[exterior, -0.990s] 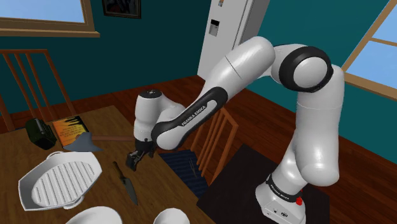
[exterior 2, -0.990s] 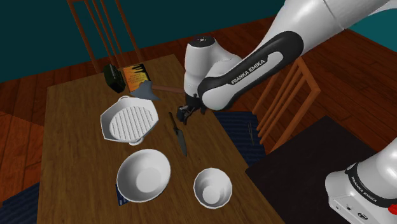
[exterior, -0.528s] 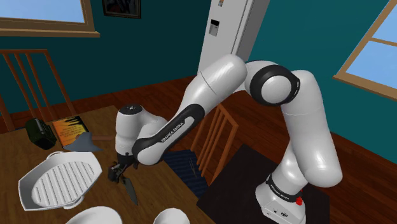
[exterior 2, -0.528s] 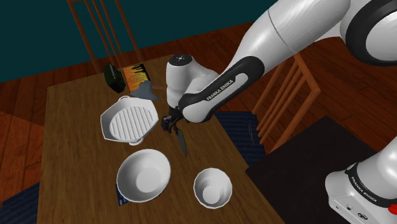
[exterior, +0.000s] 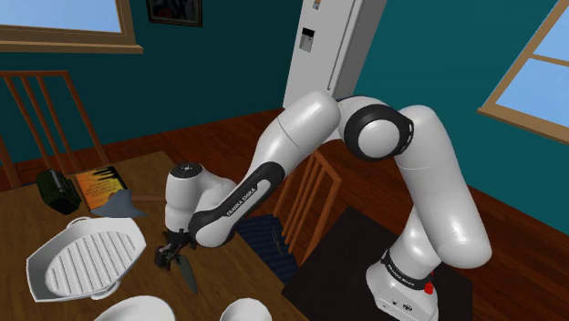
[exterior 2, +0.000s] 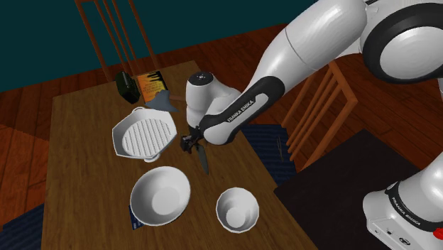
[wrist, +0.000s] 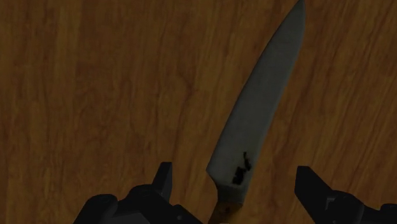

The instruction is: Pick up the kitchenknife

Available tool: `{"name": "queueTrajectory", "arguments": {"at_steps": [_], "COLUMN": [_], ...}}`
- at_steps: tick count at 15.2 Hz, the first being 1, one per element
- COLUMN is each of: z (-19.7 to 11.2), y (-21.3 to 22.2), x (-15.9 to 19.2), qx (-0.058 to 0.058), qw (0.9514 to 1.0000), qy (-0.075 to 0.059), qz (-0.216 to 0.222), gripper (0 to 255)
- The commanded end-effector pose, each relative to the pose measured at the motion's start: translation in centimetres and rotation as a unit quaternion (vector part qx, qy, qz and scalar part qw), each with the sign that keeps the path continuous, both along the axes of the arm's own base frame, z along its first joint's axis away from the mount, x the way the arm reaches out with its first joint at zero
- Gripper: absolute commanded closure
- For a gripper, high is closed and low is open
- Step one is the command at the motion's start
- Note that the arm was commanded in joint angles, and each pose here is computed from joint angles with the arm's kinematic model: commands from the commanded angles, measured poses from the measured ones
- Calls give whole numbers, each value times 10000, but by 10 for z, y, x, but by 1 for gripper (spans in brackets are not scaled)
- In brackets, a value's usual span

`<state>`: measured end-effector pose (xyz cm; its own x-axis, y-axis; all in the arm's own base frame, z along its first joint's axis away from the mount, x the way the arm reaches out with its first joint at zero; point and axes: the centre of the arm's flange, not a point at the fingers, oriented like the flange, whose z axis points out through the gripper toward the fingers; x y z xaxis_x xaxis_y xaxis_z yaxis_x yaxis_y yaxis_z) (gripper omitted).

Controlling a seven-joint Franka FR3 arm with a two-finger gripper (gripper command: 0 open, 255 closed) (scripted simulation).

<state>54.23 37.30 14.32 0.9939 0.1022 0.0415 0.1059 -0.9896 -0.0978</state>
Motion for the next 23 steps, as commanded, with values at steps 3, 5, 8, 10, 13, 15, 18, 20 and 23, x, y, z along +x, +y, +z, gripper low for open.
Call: {"name": "queueTrajectory", "arguments": {"at_steps": [3,5,8,10,13,15,18,20,23], "z": [-2,-2,1,-2,14,25,41,51,67], "y": [0,0,0,0,0,0,0,0,0], "x": [0,0,-1,1,1,1,1,1,1], "qx": [1,2,1,1,1,1,1,1,1], "qw": [10000,10000,10000,10000,10000,10000,10000,10000,10000], "qy": [-2,-2,-2,-2,-2,-2,-2,-2,-2], "qz": [0,0,0,0,0,0,0,0,0], "gripper": [255,255,255,255,255,255,255,255,255]}}
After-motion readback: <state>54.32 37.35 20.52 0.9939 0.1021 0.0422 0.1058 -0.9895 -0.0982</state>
